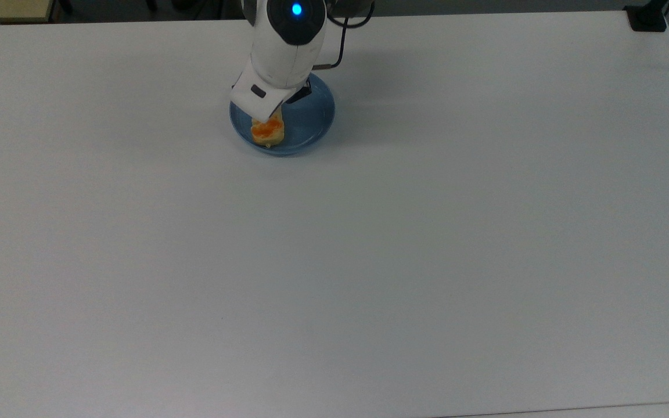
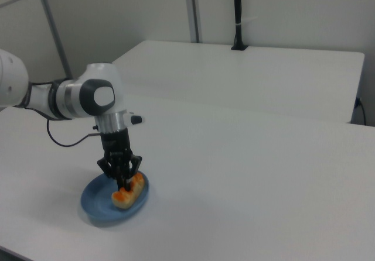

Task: Put the bread onto the plate
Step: 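Lower the bread onto the plate and open the gripper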

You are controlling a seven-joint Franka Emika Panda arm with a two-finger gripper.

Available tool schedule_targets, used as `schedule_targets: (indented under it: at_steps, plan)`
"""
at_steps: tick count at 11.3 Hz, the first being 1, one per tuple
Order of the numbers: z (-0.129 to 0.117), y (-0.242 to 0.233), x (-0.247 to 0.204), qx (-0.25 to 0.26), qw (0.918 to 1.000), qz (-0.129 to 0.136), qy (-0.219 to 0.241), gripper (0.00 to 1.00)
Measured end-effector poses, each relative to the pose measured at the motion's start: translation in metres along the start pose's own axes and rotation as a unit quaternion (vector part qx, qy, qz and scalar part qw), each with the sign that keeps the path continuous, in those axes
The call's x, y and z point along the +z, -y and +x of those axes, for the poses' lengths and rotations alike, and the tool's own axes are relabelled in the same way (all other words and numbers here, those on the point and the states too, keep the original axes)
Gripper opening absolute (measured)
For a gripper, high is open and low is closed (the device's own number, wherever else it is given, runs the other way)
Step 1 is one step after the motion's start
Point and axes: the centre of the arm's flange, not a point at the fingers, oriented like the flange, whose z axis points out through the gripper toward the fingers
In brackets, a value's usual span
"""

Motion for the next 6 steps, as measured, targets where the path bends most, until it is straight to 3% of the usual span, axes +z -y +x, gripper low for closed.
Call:
schedule_targets:
  at_steps: [4,6]
  plan:
    - [0.004,0.002,0.006,-0.010,0.9999,-0.011,0.005,0.33]
    - [-0.004,-0.008,-0.026,0.014,0.9998,-0.005,-0.016,0.62]
